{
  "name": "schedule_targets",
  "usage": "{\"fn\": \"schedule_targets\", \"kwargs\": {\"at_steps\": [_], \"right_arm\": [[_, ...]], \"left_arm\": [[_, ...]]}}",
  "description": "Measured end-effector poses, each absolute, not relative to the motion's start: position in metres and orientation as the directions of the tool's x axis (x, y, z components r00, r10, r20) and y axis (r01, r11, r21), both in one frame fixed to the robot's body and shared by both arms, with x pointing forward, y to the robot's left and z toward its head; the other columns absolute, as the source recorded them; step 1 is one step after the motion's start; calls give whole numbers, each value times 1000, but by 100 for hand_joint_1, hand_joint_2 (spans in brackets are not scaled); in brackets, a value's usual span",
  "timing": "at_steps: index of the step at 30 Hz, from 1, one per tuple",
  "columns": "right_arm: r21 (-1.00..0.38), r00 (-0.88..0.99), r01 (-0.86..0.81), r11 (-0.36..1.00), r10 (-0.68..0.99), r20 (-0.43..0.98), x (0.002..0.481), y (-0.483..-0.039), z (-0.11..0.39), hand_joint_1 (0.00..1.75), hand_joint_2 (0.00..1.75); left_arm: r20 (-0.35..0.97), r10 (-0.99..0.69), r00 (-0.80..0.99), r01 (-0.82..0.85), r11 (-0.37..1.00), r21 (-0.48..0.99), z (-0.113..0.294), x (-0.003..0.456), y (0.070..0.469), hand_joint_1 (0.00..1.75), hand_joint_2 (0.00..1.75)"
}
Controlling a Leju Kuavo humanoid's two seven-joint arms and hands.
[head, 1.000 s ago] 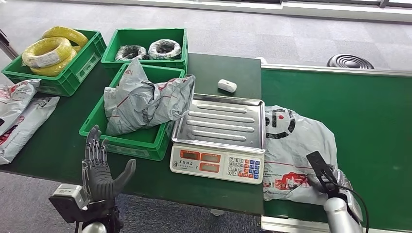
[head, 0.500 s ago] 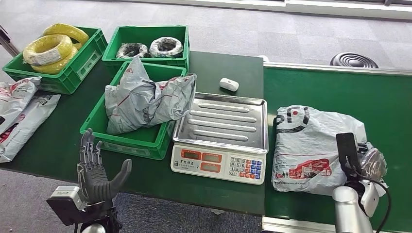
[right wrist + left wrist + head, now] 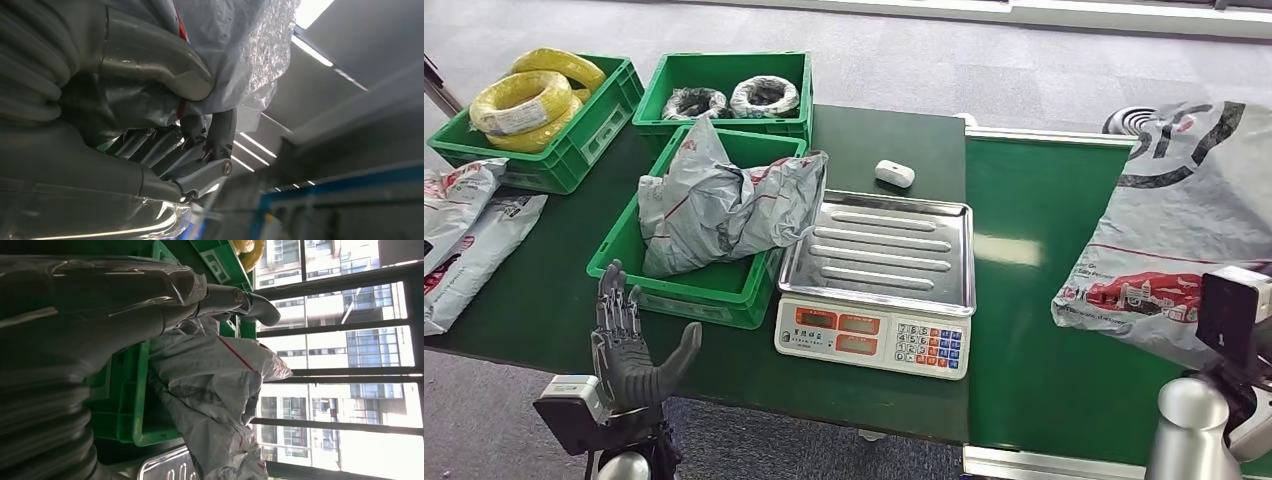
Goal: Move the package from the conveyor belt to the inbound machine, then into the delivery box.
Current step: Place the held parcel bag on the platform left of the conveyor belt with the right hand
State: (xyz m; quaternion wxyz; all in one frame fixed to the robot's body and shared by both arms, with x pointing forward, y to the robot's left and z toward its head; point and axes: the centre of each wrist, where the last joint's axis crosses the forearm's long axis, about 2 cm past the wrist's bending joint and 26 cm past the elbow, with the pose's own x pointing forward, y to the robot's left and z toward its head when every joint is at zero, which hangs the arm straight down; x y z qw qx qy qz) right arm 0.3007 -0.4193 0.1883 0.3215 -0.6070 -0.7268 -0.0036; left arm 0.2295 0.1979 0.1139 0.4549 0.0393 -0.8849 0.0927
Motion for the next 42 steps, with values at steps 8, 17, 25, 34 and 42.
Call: {"fn": "schedule_targets", "kwargs": {"at_steps": [8, 17, 25, 34, 42], "right_arm": [[-246, -144, 936, 253, 910, 388, 307, -383, 225, 175, 131], [-323, -418, 771, 548, 819, 393, 344, -296, 258, 175, 0], [-378, -445, 369, 849, 519, 730, 373, -267, 238, 175, 0], [-437, -255, 125, 891, 454, 854, 402, -294, 178, 175, 0], [-464, -136, -24, 886, 457, 879, 411, -294, 156, 175, 0]], "left_arm": [[805, 33, -593, -117, 985, -126, 117, 238, 190, 0, 175], [788, 61, -613, -61, 990, -125, 122, 245, 188, 0, 175], [776, 55, -628, -58, 991, -118, 128, 252, 184, 0, 175], [773, 52, -633, -54, 992, -111, 132, 257, 185, 0, 175], [770, 30, -637, -67, 993, -94, 144, 271, 185, 0, 175]]}}
